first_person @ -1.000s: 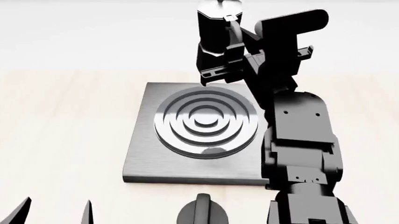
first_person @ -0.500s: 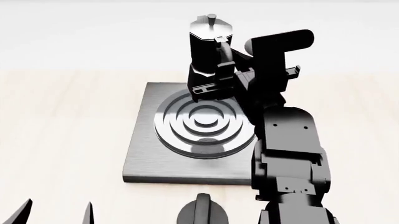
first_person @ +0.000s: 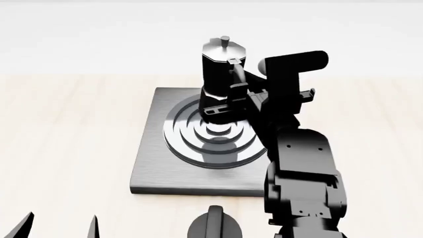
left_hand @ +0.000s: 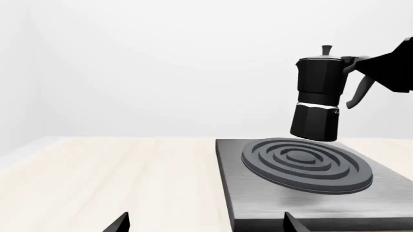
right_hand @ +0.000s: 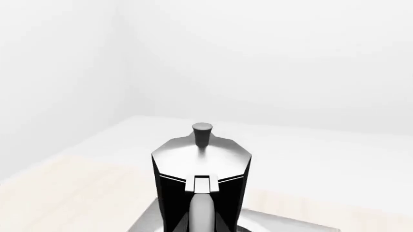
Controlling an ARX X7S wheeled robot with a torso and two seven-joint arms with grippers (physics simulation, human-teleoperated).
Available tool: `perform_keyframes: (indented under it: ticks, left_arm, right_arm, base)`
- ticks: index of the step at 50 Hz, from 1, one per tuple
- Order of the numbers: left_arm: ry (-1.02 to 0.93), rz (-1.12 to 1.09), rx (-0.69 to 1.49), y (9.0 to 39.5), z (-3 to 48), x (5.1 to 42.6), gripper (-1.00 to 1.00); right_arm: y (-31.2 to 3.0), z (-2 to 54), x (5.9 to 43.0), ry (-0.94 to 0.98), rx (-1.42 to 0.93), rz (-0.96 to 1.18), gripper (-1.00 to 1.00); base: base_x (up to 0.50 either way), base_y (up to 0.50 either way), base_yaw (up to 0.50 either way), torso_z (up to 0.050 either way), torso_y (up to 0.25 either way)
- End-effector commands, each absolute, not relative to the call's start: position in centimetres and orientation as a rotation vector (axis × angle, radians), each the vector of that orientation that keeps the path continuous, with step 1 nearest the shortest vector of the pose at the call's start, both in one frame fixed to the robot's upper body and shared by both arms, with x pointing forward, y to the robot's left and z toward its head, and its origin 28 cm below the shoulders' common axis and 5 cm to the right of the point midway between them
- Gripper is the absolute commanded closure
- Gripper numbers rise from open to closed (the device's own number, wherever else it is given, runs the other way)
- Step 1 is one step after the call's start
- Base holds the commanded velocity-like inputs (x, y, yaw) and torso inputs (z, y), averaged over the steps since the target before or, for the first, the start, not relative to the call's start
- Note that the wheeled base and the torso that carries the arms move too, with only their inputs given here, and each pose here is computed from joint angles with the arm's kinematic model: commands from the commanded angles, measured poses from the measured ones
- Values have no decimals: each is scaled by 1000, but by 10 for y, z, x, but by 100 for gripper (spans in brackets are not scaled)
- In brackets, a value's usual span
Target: Put the moka pot on the stove.
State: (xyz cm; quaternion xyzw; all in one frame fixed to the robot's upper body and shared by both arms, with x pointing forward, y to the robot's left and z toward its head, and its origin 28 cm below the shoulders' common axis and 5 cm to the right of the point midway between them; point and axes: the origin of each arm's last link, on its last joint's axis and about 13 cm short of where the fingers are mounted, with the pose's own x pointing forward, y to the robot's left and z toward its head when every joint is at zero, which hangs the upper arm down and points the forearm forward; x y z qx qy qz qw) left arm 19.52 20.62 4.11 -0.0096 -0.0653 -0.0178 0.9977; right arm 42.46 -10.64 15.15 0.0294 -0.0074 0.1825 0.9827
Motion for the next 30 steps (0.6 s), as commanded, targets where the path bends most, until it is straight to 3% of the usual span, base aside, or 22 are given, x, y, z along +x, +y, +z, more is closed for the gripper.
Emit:
perform_keyframes:
  ticks: [1,30]
  left_arm:
    - [-133,-34,-20,206,41,195,-100]
    - [-138,-35,-23,206,43,195,-100]
  right_arm:
    - [-106,151,424,-21,106,354,100]
    - [-106,138,420,21,107,351,100]
  base:
    - [0,0,0,0,10]
    - [0,0,0,0,1]
